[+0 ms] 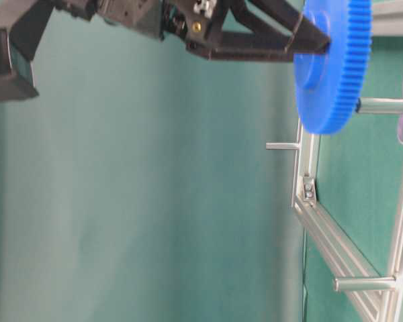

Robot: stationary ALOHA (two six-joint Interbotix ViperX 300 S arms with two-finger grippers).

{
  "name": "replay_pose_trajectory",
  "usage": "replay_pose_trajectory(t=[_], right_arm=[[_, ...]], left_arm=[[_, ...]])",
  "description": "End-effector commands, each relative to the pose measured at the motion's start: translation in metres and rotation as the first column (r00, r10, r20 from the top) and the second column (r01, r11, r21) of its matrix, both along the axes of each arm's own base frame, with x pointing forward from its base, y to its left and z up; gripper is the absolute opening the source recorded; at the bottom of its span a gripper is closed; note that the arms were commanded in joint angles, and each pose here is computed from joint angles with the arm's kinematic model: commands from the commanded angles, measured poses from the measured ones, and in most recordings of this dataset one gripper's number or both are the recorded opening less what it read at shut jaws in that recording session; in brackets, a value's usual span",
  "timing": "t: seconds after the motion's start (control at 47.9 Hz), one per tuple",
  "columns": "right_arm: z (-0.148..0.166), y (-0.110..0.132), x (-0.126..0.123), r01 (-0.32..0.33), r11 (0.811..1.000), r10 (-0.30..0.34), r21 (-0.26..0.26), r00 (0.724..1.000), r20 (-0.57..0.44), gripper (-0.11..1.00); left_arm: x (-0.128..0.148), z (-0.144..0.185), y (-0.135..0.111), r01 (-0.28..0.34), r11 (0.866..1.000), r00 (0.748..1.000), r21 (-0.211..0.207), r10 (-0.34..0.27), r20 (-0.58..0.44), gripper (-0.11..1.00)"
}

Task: Find the location of the shaft and insert the gear.
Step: 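Carry the upright gear left toward the frame's shaft with the right gripper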

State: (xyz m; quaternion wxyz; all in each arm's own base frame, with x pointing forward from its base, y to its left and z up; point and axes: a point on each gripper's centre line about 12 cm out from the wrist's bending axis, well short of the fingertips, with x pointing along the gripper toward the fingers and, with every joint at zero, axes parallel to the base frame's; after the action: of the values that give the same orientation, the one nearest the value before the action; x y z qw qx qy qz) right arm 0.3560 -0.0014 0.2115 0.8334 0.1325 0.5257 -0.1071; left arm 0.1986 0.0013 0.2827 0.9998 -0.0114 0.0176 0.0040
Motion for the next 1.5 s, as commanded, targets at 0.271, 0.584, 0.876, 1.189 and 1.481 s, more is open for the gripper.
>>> replay_pose_trajectory(t=[0.271,0.584,0.876,1.189,1.481], right_arm=[[0.011,-0.004,0.018,-0.013,0.999,0.015,-0.043,0.999,0.033,0.69],[-0.002,-0.006,0.022,-0.015,0.999,0.015,-0.051,1.0,0.008,0.69],[-0.002,-0.006,0.025,-0.015,0.999,0.016,-0.052,1.0,0.02,0.69],[-0.001,0.002,0.031,-0.031,0.999,0.033,-0.044,0.999,0.033,0.69],[-0.002,0.016,0.036,-0.065,0.997,0.067,-0.042,0.997,0.049,0.69]], left_arm=[[0.003,0.012,0.001,-0.003,1.0,1.0,-0.003,0.003,0.026,0.01],[0.002,0.011,0.001,-0.003,1.0,1.0,-0.003,0.003,0.023,0.01],[0.003,0.012,0.001,-0.004,1.0,1.0,-0.004,0.004,0.025,0.01],[0.003,0.011,0.001,-0.004,1.0,1.0,-0.003,0.004,0.021,0.01],[0.003,0.012,0.001,-0.004,1.0,1.0,-0.003,0.004,0.025,0.01]])
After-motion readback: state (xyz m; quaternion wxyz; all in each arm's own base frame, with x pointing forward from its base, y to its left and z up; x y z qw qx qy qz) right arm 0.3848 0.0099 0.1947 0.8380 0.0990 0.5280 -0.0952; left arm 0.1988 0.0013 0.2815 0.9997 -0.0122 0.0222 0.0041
